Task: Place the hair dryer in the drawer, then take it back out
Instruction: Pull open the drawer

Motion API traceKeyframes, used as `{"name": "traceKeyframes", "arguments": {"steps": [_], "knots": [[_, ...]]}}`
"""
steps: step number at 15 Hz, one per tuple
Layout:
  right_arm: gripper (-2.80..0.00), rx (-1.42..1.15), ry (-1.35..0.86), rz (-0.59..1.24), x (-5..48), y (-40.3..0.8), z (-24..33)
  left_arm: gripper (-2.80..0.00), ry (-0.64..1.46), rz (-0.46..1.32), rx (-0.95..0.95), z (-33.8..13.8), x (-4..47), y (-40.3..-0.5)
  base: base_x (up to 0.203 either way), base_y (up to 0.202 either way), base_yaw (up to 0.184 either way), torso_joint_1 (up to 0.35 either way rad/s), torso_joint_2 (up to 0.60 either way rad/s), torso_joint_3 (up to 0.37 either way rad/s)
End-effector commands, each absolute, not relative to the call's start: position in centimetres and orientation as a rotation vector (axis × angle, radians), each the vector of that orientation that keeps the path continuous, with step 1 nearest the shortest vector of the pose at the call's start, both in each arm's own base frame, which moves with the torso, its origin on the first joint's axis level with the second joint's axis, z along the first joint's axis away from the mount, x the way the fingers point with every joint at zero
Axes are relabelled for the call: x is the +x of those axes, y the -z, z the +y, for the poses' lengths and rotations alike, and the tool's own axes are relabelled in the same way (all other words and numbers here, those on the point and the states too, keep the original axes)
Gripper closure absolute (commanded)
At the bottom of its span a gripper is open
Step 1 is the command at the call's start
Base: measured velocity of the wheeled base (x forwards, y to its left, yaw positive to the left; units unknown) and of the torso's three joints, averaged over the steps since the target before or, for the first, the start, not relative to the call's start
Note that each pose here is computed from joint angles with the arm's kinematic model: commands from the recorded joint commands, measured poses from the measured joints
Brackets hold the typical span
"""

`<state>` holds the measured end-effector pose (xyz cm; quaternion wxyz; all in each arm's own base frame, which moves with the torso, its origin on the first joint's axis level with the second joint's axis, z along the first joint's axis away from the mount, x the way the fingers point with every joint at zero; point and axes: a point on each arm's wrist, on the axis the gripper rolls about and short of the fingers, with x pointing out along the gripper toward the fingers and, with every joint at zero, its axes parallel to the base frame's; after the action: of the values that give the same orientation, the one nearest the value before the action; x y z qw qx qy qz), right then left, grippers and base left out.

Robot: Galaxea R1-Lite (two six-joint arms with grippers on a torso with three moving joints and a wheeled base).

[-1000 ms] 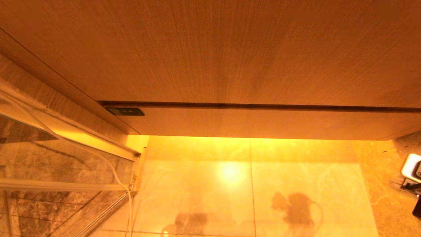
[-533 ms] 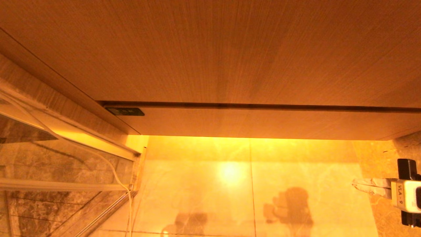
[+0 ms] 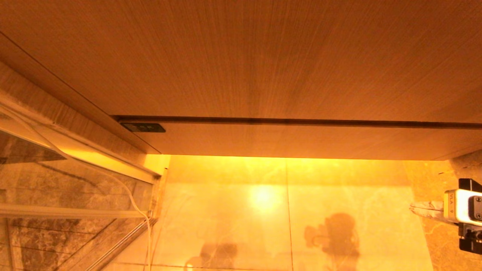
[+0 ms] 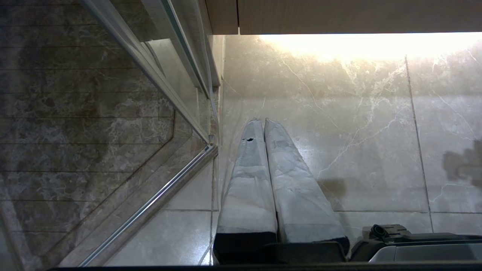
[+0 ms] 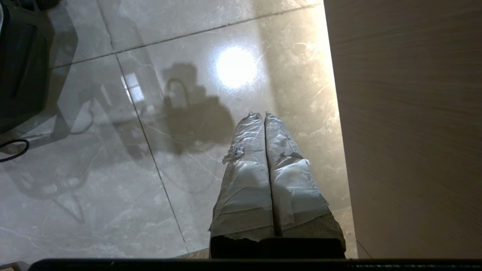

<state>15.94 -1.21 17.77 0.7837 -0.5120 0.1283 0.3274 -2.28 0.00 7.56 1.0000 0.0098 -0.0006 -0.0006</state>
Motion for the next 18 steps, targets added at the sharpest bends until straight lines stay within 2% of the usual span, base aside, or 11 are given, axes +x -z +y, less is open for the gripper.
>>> {"name": "traceKeyframes", "arguments": {"steps": [1,2,11,18], "knots": [[0.0,-1.114,-0.695,0.273,15.51,-17.73,-1.31,0.0,0.002,0.0,0.02,0.0,-2.27,-7.52,0.0,0.0,0.0,0.0,0.0,0.0],[-2.8,-1.118,-0.676,0.281,15.27,-17.75,-1.48,0.0,0.002,0.0,0.02,0.0,-2.27,-7.52,0.0,0.0,0.0,0.0,0.0,0.0],[-2.8,-1.145,-0.637,0.265,14.66,-18.31,-1.46,0.0,0.002,0.0,0.02,0.0,-2.27,-7.52,0.0,0.0,0.0,0.0,0.0,0.0],[-2.8,-1.209,-0.688,0.23,15.16,-18.11,-1.4,0.0,0.002,0.0,0.02,0.0,-2.27,-7.52,0.0,0.0,0.0,0.0,0.0,0.0]]}}
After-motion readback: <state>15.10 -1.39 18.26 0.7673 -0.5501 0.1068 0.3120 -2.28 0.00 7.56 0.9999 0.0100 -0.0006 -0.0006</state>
